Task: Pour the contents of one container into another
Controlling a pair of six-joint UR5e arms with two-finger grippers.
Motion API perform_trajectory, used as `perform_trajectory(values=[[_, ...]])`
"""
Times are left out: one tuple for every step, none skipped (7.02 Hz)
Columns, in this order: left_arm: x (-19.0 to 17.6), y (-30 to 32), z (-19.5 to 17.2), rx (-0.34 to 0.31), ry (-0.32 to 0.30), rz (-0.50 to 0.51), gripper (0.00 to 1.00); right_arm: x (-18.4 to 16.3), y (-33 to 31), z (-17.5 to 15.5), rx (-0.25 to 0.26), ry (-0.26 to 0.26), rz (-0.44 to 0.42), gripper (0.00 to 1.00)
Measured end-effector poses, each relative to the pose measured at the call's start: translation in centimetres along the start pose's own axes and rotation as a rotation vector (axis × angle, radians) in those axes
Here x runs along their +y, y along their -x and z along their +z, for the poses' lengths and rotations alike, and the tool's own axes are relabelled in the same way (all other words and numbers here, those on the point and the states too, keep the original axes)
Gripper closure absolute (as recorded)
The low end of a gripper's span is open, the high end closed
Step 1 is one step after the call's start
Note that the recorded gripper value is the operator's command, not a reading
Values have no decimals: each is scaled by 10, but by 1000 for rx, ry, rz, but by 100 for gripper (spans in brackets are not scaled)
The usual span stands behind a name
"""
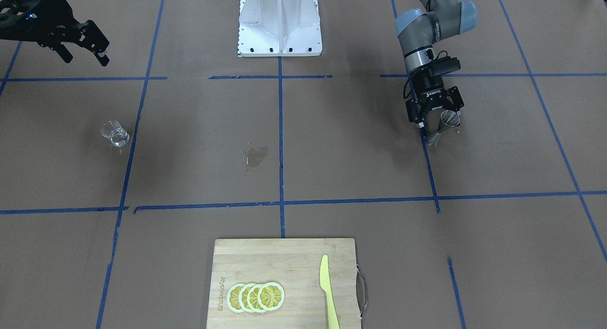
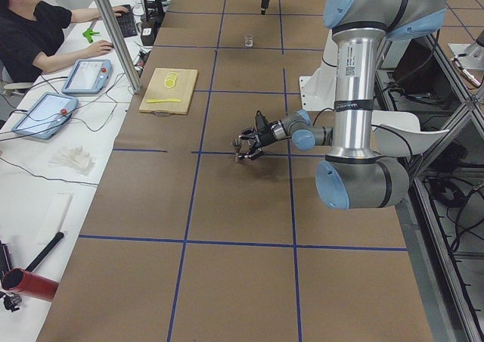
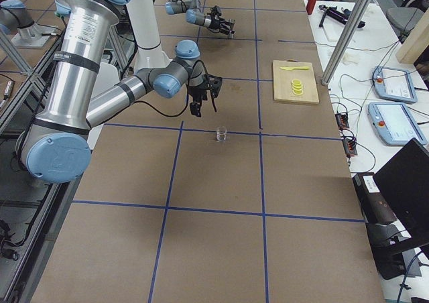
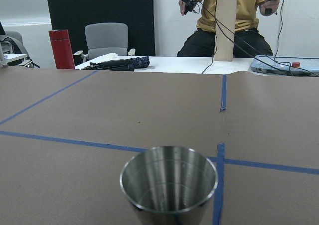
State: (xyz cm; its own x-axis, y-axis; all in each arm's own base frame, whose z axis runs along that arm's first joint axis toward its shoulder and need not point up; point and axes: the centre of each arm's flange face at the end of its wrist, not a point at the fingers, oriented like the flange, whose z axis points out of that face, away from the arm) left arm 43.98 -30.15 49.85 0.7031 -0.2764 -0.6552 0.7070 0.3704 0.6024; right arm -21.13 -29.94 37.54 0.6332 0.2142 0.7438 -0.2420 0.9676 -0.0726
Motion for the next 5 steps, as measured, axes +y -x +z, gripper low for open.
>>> perform_trajectory(values=[[-1,0,2,-4,-3,0,39,3,2,3,5,-1,0,0],[-2,0,4,-6,-5,0,59,8,4,7,11,-5,1,0],[-3,-1,5,-7,-6,-1,79,13,7,12,19,-11,0,0],[-2,-1,5,-8,-5,-1,86,17,9,16,26,-15,0,0],[-1,-2,6,-9,-5,1,87,23,11,21,32,-19,0,0]])
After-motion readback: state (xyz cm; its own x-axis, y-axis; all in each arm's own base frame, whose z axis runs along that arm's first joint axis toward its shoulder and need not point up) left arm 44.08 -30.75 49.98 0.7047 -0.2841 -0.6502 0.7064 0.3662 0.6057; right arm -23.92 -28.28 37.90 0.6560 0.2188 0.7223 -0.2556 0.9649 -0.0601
